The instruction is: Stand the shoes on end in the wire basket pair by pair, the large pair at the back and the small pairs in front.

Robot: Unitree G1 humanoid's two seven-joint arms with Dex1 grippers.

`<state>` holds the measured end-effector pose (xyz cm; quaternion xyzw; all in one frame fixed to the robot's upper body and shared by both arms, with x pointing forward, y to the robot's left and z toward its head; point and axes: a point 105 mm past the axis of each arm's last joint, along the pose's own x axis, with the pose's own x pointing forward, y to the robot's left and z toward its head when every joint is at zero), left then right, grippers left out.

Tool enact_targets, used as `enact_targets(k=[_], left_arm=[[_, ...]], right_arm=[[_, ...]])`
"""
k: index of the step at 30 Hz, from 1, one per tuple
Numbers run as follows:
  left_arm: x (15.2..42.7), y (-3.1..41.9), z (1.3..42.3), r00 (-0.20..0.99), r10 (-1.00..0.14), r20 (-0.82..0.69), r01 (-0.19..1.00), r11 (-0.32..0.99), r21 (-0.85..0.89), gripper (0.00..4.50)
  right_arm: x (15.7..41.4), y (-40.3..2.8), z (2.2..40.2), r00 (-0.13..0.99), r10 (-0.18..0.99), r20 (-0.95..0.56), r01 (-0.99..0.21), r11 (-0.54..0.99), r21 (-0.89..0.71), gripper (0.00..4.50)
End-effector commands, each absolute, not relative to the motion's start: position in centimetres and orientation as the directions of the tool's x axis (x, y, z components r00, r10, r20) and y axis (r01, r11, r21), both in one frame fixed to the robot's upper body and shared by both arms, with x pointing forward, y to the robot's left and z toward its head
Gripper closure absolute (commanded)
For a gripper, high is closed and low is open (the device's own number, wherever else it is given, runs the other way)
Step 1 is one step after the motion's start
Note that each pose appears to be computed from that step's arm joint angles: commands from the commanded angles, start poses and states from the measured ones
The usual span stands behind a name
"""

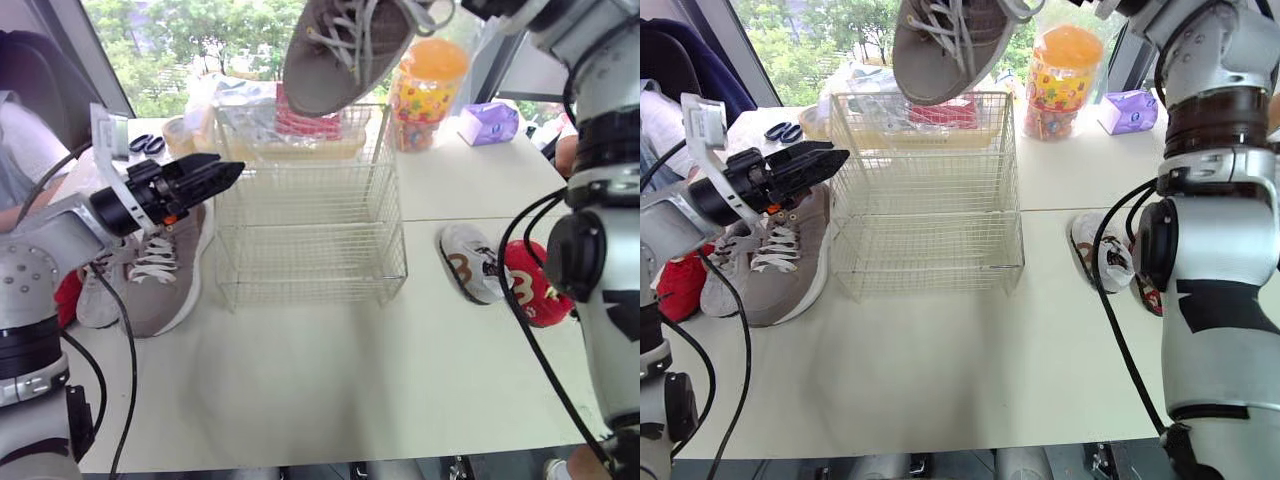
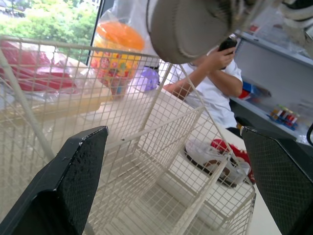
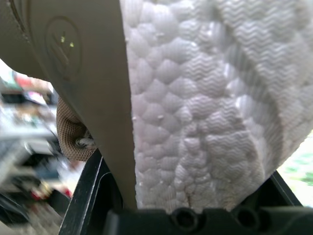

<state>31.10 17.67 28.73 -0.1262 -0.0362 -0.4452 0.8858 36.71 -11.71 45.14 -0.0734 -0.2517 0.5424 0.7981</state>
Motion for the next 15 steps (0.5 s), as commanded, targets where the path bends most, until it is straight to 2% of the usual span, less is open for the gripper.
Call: enact_targets(k=[1,7,15], left_arm=[[30.3,17.4,29.4,0.589,-0.782,0.204,0.808,0.572,-0.140,0.03],[30.0,17.1,29.2,0.587,-0.781,0.210,0.809,0.570,-0.143,0.03],[29.7,16.3,28.8,0.576,-0.795,0.192,0.818,0.561,-0.128,0.03]], right_arm=[[36.5,-11.2,44.9,0.257,0.937,0.235,-0.790,0.344,-0.508,2.64],[38.1,-10.3,40.5,0.262,0.963,0.064,-0.815,0.256,-0.519,2.64],[39.7,-9.3,36.3,0.280,0.959,-0.043,-0.847,0.225,-0.482,2.64]])
